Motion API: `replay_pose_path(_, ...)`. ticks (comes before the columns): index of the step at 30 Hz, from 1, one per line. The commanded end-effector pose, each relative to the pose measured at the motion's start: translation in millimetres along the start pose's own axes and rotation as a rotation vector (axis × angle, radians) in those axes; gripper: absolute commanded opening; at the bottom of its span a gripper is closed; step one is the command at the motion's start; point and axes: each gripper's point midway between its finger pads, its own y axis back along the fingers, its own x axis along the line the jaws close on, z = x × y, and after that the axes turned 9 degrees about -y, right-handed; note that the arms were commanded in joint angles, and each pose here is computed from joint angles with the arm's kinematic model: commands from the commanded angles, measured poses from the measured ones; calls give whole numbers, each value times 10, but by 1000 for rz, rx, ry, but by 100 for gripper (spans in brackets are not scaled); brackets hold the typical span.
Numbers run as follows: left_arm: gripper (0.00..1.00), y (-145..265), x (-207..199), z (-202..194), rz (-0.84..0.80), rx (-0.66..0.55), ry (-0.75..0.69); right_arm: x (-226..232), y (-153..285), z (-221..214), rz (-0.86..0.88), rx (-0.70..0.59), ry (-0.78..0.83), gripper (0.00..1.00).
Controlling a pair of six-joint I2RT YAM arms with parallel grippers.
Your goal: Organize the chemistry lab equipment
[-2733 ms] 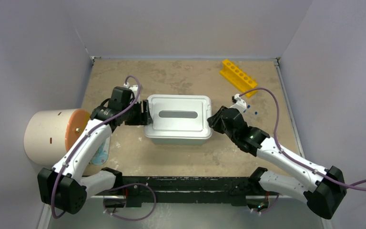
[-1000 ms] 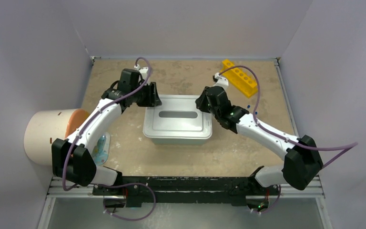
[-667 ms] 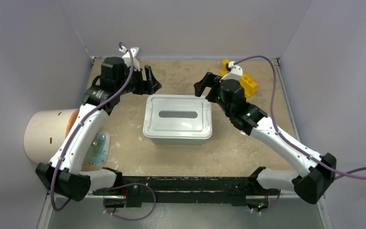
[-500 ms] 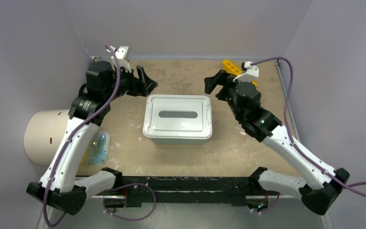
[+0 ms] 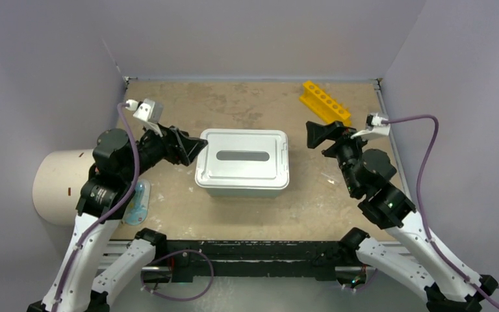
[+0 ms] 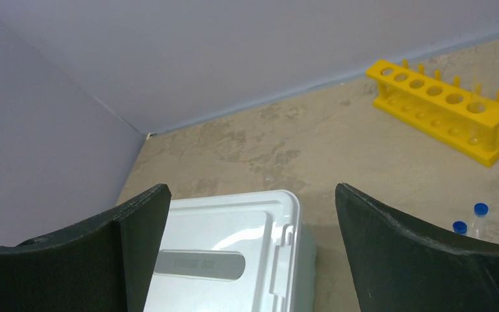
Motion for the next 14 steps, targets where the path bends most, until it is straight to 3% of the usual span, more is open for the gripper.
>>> replay_pose_path(1,71,145,-135,53,-46,-73,6,58,133,110,78,-47,-36,99)
replay_pose_path(14,71,338,-139,-142,-19,-138,85,15,279,0,102,6,-76,99)
